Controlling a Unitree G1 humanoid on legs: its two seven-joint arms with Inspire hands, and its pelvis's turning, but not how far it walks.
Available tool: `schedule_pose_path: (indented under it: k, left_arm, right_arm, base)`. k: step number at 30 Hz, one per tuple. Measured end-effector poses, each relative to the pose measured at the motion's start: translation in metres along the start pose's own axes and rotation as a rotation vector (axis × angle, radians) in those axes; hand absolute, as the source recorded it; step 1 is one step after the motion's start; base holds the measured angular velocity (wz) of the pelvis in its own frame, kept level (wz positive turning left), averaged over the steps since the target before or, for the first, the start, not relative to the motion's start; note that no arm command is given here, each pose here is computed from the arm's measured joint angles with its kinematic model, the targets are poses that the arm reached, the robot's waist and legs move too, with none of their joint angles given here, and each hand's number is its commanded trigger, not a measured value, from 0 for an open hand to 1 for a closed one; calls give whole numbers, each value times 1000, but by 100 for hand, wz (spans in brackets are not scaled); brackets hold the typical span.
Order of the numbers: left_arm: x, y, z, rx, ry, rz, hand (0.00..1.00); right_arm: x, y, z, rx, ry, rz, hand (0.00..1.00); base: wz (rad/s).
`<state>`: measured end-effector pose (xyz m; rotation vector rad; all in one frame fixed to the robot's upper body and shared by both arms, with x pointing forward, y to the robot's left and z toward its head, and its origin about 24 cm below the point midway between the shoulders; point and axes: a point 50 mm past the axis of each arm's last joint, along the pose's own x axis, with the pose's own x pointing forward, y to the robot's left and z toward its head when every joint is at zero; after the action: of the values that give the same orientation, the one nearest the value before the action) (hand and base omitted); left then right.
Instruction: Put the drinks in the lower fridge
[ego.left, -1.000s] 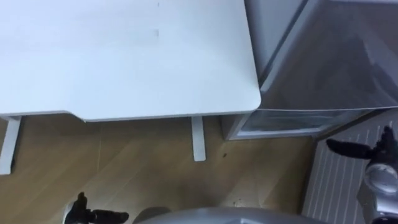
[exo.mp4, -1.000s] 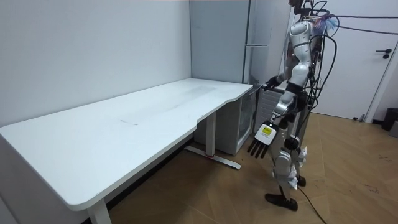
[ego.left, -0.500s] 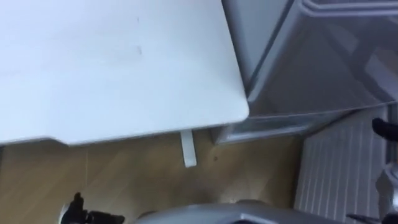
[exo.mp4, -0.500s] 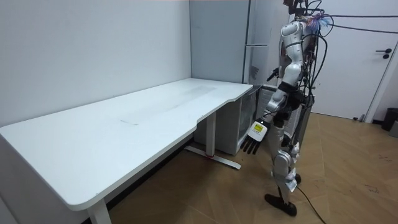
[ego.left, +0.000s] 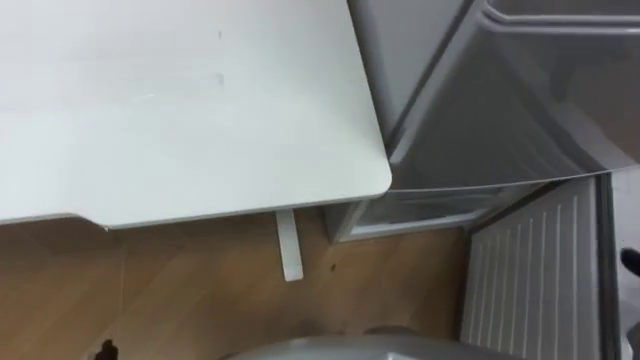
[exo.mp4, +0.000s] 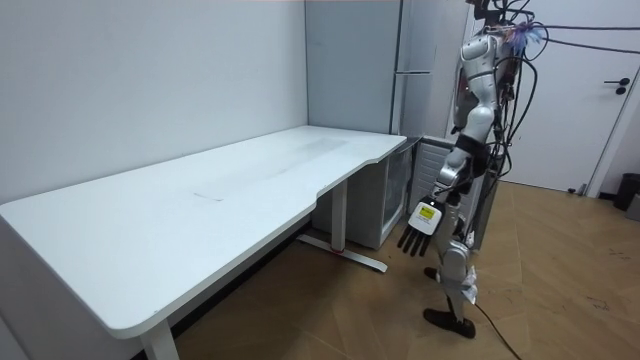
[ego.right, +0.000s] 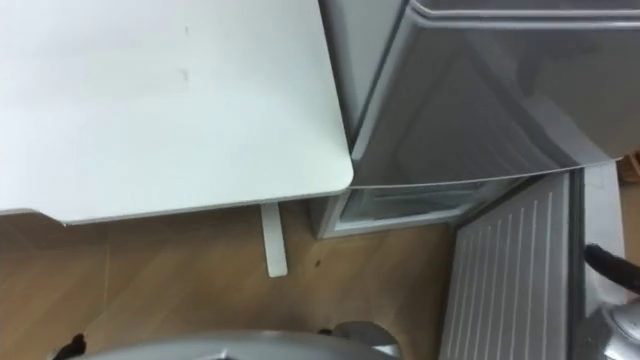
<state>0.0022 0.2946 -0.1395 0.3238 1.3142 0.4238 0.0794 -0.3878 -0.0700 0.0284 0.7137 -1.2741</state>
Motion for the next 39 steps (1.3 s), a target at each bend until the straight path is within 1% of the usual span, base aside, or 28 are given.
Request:
schedule_pose_path:
  k: [4, 7, 11, 16, 19, 23, 27, 29, 32, 33, 35, 36, 38, 39]
  left_arm:
    - [0, 1, -5, -5, 23, -2, 0]
    - [0, 3, -6, -26, 28, -3, 0]
    - [0, 4, -7, -33, 37, -1, 0]
    - [0, 5, -7, -33, 38, 0, 0]
    - [0, 5, -7, -33, 39, 0, 0]
    - [0, 5, -4, -30, 28, -1, 0]
    - [1, 3, 1, -27, 12, -8, 0]
    - [2, 0, 5, -15, 4, -19, 0]
    - [4, -9, 15, 18, -20, -62, 0]
    - [4, -10, 17, 24, -24, -68, 0]
    - [6, -21, 29, 73, -46, -99, 0]
    - [7, -26, 35, 86, -61, -110, 0]
    - [6, -38, 42, 150, -81, -142, 0]
    - [6, -41, 46, 161, -94, -150, 0]
  right_arm:
    - [7, -13, -5, 51, 76, -55, 0]
    - [8, -16, -11, 90, 121, -67, 0]
    - [8, -22, -22, 109, 193, -88, 0]
    - [7, -32, -33, 98, 235, -109, 0]
    - [6, -40, -42, 82, 262, -105, 0]
    - [5, -43, -51, 68, 286, -85, 0]
    - [2, -42, -57, 30, 294, -30, 0]
    - [1, -37, -59, -8, 293, 7, 0]
    - [-7, -20, -67, -166, 257, 122, 0]
    - [-9, -15, -67, -190, 249, 149, 0]
    - [-24, 10, -72, -302, 194, 291, 0]
    - [-29, 17, -73, -332, 173, 334, 0]
    - [-53, 49, -72, -357, 98, 502, 0]
    - [-62, 57, -72, -351, 85, 546, 0]
  base:
    - [-4]
    - [-1]
    - [0]
    - [0]
    - [2]
    - [3]
    - [0]
    - [-4]
    - [-16]
    - [-9]
    - [-19]
    - [-32]
    - [-23]
    - [-19]
